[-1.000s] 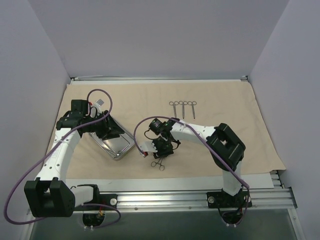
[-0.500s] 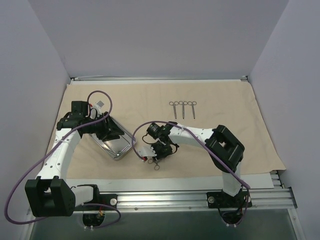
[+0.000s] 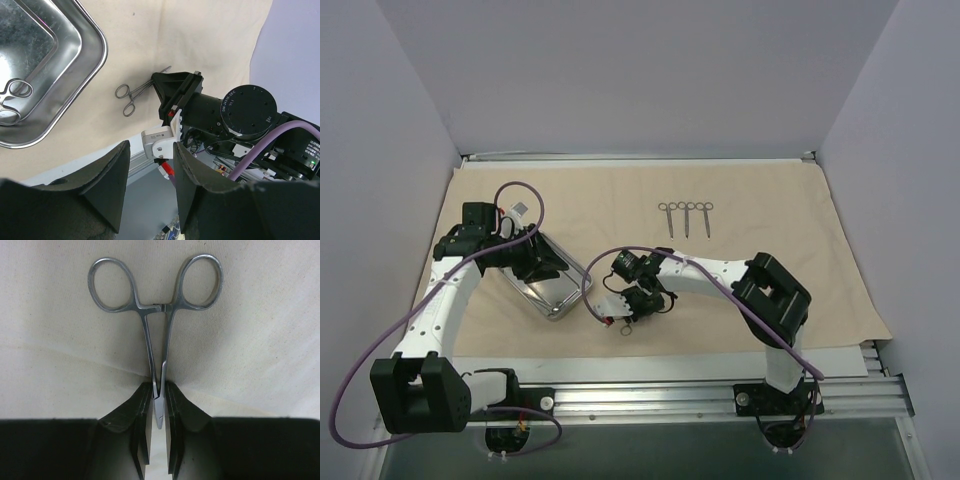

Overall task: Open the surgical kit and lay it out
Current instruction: Pick up the medical item from the surgical kit.

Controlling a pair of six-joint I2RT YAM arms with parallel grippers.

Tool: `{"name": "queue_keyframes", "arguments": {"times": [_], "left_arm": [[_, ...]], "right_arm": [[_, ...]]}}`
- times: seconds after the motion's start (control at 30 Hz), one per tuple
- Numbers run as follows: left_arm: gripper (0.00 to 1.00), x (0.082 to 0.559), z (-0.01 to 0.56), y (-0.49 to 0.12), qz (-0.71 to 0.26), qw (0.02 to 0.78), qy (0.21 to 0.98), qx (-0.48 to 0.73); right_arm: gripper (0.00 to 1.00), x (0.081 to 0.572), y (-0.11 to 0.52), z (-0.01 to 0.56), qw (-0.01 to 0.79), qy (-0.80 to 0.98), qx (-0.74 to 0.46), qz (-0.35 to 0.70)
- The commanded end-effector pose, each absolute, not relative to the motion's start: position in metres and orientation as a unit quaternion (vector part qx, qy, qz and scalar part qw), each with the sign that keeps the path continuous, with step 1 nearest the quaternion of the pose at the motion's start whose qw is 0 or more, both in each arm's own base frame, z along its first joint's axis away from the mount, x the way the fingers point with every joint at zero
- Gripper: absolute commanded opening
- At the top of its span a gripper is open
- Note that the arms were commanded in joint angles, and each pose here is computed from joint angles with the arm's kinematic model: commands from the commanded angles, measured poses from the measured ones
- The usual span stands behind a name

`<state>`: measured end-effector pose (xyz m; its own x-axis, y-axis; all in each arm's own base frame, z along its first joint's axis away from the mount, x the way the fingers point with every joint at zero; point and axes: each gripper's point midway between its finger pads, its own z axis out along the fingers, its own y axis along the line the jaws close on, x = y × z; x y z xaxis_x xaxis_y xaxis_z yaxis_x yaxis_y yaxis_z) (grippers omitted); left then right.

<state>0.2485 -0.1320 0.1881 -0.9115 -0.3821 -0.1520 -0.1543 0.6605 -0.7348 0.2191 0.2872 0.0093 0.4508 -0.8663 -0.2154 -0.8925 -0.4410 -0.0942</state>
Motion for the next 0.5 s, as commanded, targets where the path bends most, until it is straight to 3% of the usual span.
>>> {"name": "queue_keyframes", "arguments": {"times": [0.0, 0.3, 0.47], "left_arm": [[0.48, 0.254, 0.199, -0.131, -0.388, 0.174, 0.895, -0.13], [0.48, 0.255, 0.188, -0.128, -0.377, 0.162, 0.902, -0.133], [0.48, 0.261, 0.184, -0.125, -0.366, 0.164, 0.907, -0.132]], "right_arm": [[0.0, 0.213, 0.289, 0.023, 0.106, 0.527, -0.84, 0.078], [0.0, 0.231, 0.285, 0.072, 0.158, 0.598, -0.776, 0.126], [0.0, 0.295, 0.259, 0.081, 0.221, 0.733, -0.629, 0.136]]}}
